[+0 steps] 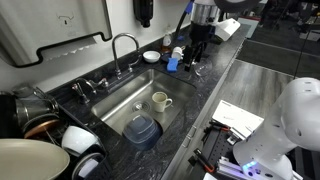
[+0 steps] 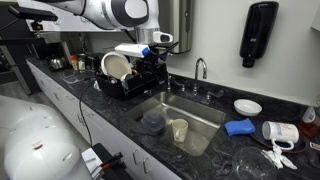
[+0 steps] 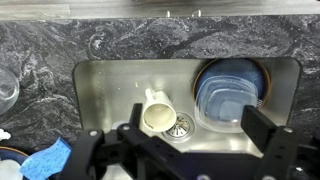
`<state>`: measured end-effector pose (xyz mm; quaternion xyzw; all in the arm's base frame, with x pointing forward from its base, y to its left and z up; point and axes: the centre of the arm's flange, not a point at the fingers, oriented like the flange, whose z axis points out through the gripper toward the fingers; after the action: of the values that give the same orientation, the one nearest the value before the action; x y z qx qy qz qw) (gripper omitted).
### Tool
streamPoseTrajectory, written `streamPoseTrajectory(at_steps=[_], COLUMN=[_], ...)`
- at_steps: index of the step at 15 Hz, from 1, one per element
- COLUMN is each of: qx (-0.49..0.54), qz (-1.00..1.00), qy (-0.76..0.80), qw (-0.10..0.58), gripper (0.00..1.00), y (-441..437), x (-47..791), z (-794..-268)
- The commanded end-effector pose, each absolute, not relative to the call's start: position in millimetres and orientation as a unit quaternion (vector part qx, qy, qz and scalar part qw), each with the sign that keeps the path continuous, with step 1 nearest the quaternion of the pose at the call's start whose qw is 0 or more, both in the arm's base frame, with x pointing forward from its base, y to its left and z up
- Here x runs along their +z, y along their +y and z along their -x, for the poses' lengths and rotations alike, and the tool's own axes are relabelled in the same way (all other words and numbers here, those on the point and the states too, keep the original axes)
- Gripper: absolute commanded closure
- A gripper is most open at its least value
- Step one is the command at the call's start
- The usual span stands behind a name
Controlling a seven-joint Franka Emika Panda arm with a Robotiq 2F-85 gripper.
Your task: Move the white mug in the sink to the left
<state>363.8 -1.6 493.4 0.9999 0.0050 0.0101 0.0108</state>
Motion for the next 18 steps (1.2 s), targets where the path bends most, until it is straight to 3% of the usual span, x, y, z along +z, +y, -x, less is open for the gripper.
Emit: streamPoseTrajectory(at_steps=[1, 11, 18], qx=[0.01, 0.003, 0.057], qz=[-1.0, -0.999, -0.979], qy=[0.005, 0.019, 0.176], qw=[0.011, 0.033, 0.09], gripper=[0.0, 0.0, 0.0], y=[-1.6, -36.3, -48.8], x=[493.4, 447.2, 395.2], z=[-363.8, -390.8, -412.6])
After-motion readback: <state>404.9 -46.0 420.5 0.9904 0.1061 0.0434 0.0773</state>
